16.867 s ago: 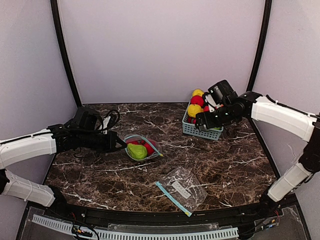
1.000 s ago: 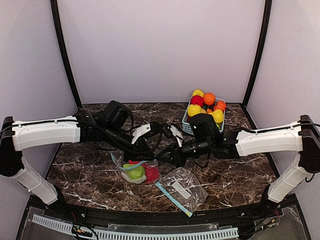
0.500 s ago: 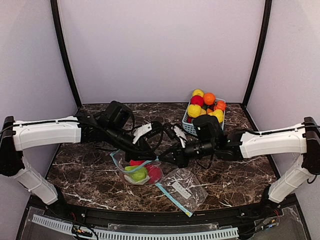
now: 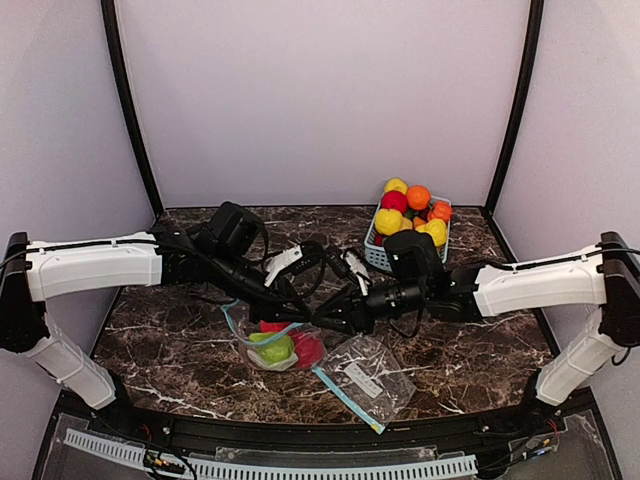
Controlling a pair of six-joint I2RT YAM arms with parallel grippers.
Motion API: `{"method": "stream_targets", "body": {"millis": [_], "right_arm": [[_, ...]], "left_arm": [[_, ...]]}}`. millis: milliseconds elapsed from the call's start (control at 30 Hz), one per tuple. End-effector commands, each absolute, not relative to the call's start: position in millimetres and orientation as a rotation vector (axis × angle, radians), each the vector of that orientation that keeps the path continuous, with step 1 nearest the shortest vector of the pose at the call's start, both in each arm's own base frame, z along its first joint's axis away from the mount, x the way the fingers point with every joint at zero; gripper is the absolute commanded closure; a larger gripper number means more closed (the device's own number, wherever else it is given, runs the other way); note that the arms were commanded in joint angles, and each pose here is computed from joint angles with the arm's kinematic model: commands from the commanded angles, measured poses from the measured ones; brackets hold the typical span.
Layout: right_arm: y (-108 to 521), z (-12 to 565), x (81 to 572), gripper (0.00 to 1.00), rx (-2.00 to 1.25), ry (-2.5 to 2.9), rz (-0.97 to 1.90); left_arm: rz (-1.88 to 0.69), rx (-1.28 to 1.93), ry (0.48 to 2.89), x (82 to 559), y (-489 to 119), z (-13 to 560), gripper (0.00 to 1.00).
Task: Place the food in the zip-top bag and seal the zipper
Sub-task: Hold the zipper food storage bag at the center of the board.
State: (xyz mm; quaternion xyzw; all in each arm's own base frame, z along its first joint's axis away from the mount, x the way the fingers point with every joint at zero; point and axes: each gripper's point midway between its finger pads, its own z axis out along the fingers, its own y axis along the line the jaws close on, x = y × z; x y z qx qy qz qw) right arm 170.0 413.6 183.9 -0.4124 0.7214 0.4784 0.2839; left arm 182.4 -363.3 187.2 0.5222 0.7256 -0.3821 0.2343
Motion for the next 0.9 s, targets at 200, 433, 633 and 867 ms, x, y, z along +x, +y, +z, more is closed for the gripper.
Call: {"method": "stream_targets", "body": {"millis": [200, 433, 633, 867], "right_arm": [[413, 171, 168, 0.69, -1.095, 1.933, 1.282], [416, 171, 169, 0.72, -1.108, 1.928, 1.284], [420, 173, 167, 0.80, -1.121, 1.918, 1.300], [416, 183, 173, 1.00, -1.058, 1.897, 1.294]], "left_arm": [[-1.098, 1.414, 1.994, 177, -358, 194, 0.99], [-1.111, 1.416, 1.997, 177, -359, 195, 0.99], [-1.112, 1.416, 1.996, 177, -359, 194, 0.99], [-1.100, 1.416, 2.004, 177, -357, 193, 0.99]]}}
